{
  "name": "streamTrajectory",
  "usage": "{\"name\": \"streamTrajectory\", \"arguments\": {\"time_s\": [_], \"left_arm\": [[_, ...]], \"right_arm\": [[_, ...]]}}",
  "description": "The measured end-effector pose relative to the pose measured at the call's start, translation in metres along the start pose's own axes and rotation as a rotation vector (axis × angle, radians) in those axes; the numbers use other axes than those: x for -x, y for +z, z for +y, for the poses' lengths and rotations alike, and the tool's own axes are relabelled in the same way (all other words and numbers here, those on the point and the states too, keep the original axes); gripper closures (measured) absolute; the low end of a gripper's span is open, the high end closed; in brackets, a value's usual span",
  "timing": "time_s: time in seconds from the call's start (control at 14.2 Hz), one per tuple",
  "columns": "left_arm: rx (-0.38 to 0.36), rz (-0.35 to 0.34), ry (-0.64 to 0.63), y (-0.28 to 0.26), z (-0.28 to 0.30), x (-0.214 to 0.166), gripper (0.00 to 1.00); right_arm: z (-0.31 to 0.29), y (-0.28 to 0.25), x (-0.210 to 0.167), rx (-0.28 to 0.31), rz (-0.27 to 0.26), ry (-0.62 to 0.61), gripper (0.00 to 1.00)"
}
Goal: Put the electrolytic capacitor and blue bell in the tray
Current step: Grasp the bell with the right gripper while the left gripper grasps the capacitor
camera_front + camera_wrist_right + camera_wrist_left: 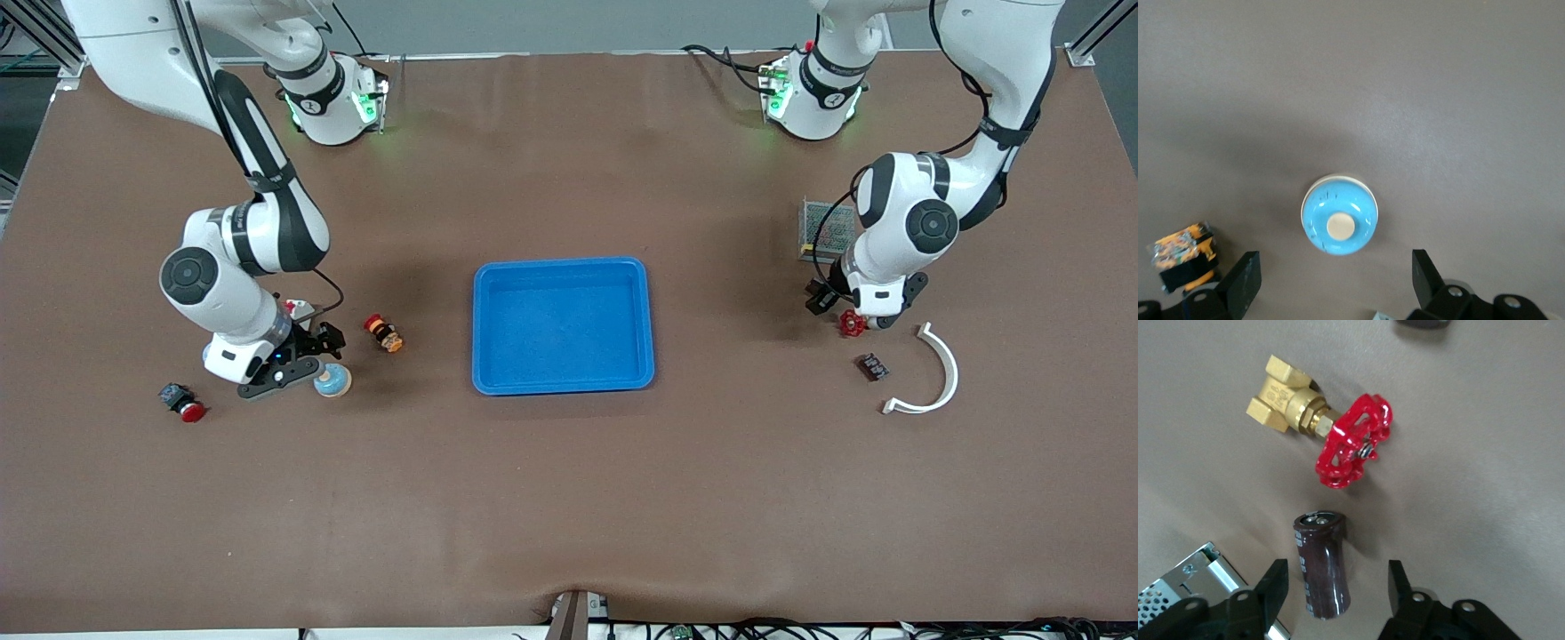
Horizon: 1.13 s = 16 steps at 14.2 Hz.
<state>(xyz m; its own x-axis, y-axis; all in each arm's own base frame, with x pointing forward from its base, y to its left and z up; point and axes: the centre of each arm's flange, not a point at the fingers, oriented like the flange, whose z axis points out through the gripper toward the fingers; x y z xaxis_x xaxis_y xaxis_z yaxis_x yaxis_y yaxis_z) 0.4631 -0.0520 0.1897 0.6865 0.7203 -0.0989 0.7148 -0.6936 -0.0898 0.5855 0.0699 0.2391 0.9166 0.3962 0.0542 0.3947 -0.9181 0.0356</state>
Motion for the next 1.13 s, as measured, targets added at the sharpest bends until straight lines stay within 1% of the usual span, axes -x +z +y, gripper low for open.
{"name": "streamTrajectory", "arguments": {"time_s": [0.14, 0.21, 0.28, 0.35, 0.49, 0.56, 0.99, 1.13], "left_arm": [[-0.006, -0.008, -0.001, 0.005, -0.001, 0.000, 0.33], [-0.008, -0.010, -0.002, 0.007, -0.001, 0.000, 0.36], [-0.009, -0.012, -0.002, 0.009, -0.001, 0.000, 0.37], [-0.010, -0.013, -0.002, 0.010, -0.001, 0.000, 0.44], [-0.010, -0.014, -0.002, 0.011, 0.000, -0.001, 0.67], [-0.007, -0.012, -0.002, 0.010, 0.000, -0.001, 0.70], [0.027, 0.013, -0.006, -0.004, 0.015, -0.011, 0.70], [0.043, 0.024, -0.022, -0.013, 0.029, -0.008, 0.70]], "right_arm": [[-0.002, 0.011, -0.001, 0.002, 0.004, -0.005, 0.00], [-0.004, 0.016, 0.000, 0.001, 0.001, -0.007, 0.00], [-0.004, 0.019, 0.000, 0.001, -0.002, -0.009, 0.00], [-0.004, 0.022, 0.000, 0.002, 0.001, -0.013, 0.00], [-0.003, 0.028, 0.001, 0.005, 0.005, -0.026, 0.00], [-0.002, 0.032, 0.001, 0.006, 0.005, -0.029, 0.00], [-0.002, 0.046, 0.000, 0.006, 0.002, -0.038, 0.00], [-0.002, 0.050, 0.000, 0.005, -0.003, -0.040, 0.00]]}}
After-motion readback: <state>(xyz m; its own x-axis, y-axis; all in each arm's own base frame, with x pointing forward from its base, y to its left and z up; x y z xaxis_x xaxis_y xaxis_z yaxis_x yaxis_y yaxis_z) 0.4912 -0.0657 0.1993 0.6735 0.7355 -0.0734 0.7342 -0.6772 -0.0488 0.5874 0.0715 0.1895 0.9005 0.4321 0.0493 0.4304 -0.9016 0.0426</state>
